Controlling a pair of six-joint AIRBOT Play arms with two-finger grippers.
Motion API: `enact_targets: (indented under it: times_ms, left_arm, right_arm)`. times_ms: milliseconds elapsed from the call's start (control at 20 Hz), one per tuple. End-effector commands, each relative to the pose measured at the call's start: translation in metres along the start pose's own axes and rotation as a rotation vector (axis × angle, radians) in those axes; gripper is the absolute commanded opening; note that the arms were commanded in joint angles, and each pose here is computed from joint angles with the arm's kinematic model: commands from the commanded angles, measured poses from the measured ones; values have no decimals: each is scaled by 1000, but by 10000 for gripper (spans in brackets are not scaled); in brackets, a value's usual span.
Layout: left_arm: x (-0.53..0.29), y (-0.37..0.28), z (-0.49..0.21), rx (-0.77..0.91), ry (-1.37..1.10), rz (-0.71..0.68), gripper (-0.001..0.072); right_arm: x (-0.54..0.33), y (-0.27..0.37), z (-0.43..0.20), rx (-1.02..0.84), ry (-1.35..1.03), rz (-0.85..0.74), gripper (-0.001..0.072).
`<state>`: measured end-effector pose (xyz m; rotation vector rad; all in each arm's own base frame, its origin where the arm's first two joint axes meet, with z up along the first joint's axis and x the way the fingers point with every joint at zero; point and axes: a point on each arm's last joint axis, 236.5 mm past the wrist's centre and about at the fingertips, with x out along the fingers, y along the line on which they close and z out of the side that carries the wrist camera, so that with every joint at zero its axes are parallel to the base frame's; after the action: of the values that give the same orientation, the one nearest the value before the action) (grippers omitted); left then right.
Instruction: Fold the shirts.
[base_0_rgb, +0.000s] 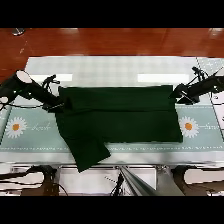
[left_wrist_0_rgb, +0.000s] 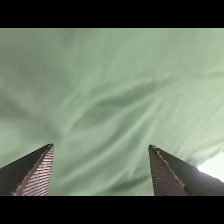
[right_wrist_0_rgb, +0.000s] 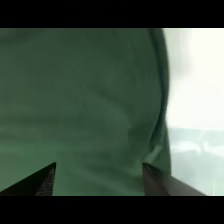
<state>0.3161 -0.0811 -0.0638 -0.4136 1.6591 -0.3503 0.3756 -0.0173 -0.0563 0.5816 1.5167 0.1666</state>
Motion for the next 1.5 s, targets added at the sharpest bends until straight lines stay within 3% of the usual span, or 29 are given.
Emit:
enact_targets:
  times_ms: [0,150,250,450,650,950,1200,1250,1300,1350,1450]
  left_arm:
    - [-19,28,-40,3,82,110,702]
    - [-24,66,-86,-58,35,201,702]
    - [-19,82,-107,-201,-65,197,702]
    - [19,44,-125,-343,-199,-37,701]
    - [51,31,-127,-419,-230,-136,701]
    - [73,-18,-143,-307,-166,-265,701]
    - [85,-36,-167,-177,-73,-252,692]
    - [85,-36,-167,-164,-74,-252,468]
    - [85,-36,-168,-149,-76,-252,114]
    - [85,-36,-167,-140,-79,-252,33]
    - [85,-36,-167,-122,-81,-251,33]
  right_arm:
    - [-23,-15,-26,-7,31,-60,619]
    - [-34,-19,-45,20,-155,-58,619]
    - [-26,-7,-71,22,-246,-6,619]
    - [-9,42,-101,43,-339,175,619]
    - [-1,67,-111,7,-301,233,619]
    - [-11,65,-98,21,-352,231,620]
    - [-68,-29,-80,238,-463,72,620]
    - [-66,-55,-96,314,-420,10,619]
    - [-58,-72,-115,392,-360,-32,619]
    - [-47,-83,-137,421,-282,-75,619]
    - [-29,-92,-164,453,-188,-112,619]
